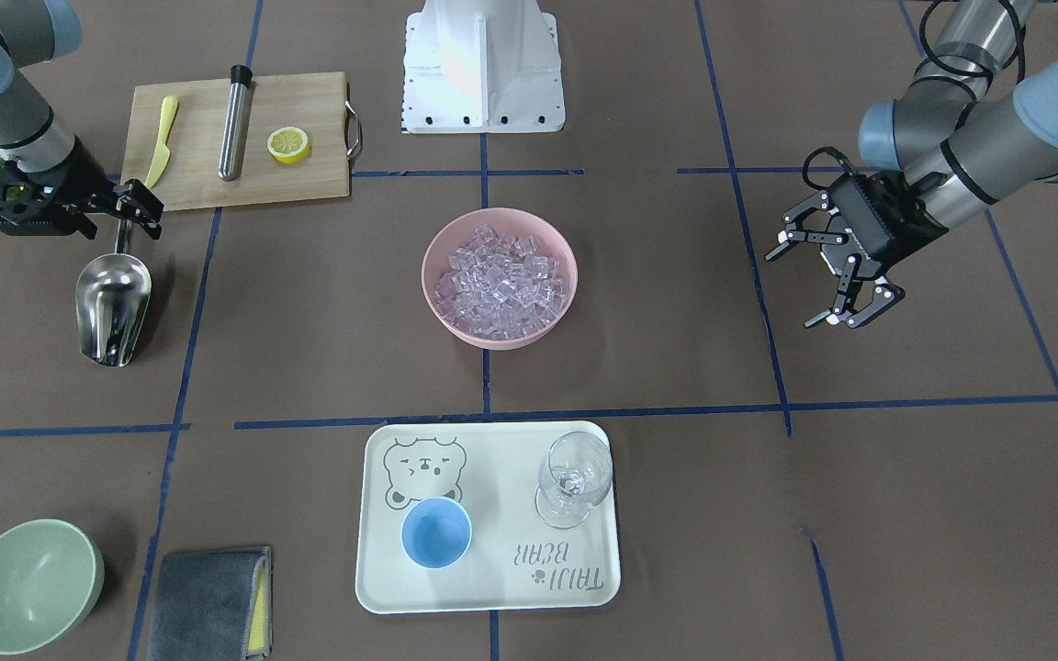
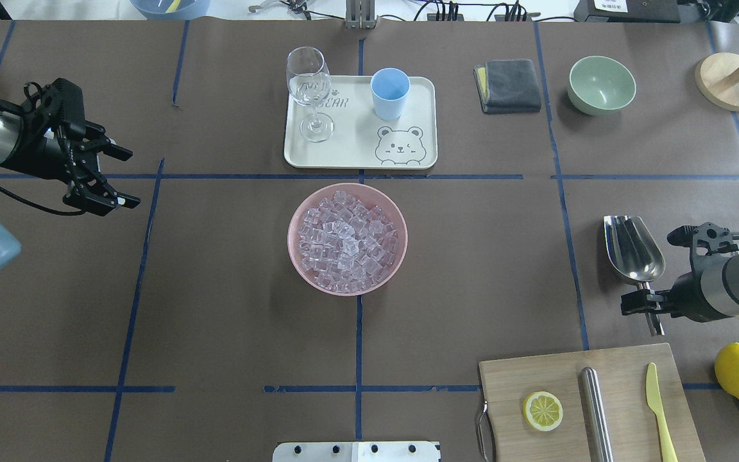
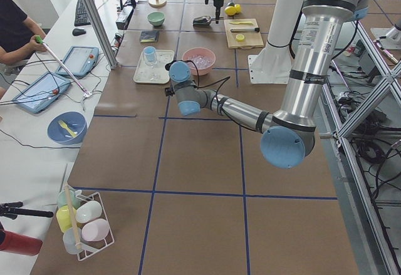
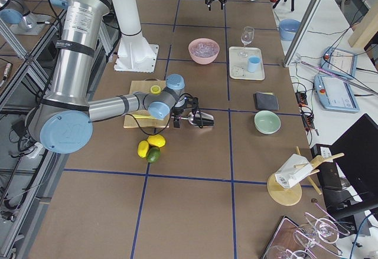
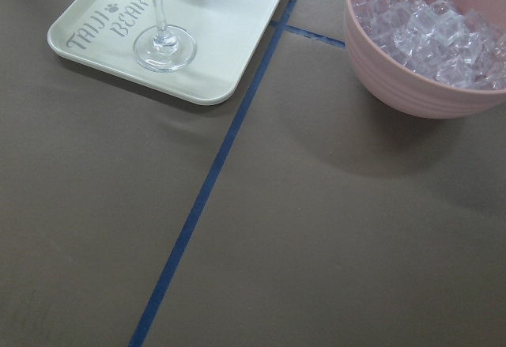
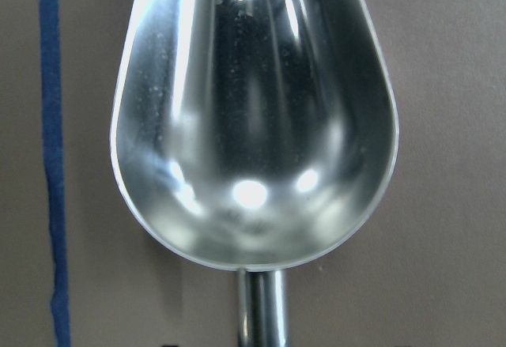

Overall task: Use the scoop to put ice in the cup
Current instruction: 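Grasp the metal scoop handle with the right gripper while the left arm advances, then lift the metal scoop off the table with the right gripper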

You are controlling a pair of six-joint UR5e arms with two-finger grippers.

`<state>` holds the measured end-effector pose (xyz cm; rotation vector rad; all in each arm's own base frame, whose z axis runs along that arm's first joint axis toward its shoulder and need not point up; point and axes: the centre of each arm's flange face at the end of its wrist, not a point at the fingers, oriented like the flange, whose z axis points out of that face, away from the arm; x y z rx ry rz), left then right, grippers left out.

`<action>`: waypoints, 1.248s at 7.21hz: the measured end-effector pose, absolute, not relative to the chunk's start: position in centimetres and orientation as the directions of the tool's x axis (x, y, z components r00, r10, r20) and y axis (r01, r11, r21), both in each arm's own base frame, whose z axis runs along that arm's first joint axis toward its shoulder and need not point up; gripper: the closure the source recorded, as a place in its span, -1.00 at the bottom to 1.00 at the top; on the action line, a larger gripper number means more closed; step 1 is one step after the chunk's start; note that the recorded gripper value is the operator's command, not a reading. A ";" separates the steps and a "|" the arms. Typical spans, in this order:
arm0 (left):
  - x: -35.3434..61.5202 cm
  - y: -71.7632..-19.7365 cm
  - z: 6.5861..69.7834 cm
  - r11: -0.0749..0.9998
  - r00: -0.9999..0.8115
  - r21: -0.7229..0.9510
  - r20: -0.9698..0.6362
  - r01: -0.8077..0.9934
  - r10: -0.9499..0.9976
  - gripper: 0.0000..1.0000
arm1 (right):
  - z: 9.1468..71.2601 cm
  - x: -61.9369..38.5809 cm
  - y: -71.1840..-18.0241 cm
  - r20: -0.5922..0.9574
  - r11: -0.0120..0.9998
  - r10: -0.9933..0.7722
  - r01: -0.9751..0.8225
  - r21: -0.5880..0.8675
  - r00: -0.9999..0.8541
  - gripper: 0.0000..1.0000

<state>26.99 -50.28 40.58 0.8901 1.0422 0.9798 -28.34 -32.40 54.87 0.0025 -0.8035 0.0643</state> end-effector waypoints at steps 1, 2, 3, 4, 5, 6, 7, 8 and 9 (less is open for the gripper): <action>27.0 -50.3 40.6 0.313 0.197 0.925 -0.273 -0.215 0.942 -1.00 | 54.9 -28.5 -32.3 0.719 0.998 0.054 -0.054 -0.022 0.693 0.00; 27.0 -50.3 40.8 0.316 0.198 0.924 -0.275 -0.216 0.941 -1.00 | 54.8 -28.5 -32.2 0.720 0.998 0.051 -0.052 -0.021 0.692 0.30; 27.1 -50.4 41.0 0.318 0.198 0.923 -0.277 -0.218 0.940 -1.00 | 54.7 -28.5 -32.2 0.722 0.999 0.049 -0.051 -0.020 0.691 0.86; 27.1 -50.4 41.1 0.320 0.198 0.922 -0.279 -0.220 0.940 -1.00 | 54.5 -28.4 -32.2 0.724 0.999 0.048 -0.051 -0.018 0.689 1.00; 27.3 -50.4 41.3 0.322 0.197 0.920 -0.281 -0.223 0.939 -1.00 | 54.3 -28.3 -32.1 0.725 0.999 0.048 -0.052 -0.017 0.687 1.00; 27.4 -50.5 41.5 0.324 0.196 0.919 -0.283 -0.225 0.939 -1.00 | 54.1 -28.1 -32.1 0.728 0.999 0.047 -0.052 -0.016 0.684 1.00; 27.4 -50.5 41.5 0.325 0.196 0.919 -0.284 -0.226 0.939 -1.00 | 53.6 -28.0 -32.1 0.734 0.999 0.043 -0.052 -0.010 0.678 1.00; 27.5 -50.5 41.5 0.324 0.195 0.919 -0.283 -0.225 0.939 -1.00 | 52.4 -27.6 -32.4 0.747 0.998 0.040 -0.063 0.002 0.664 1.00; 27.5 -50.5 41.3 0.323 0.195 0.920 -0.282 -0.223 0.939 -1.00 | 50.6 -26.6 -33.0 0.766 0.996 0.041 -0.088 0.020 0.641 1.00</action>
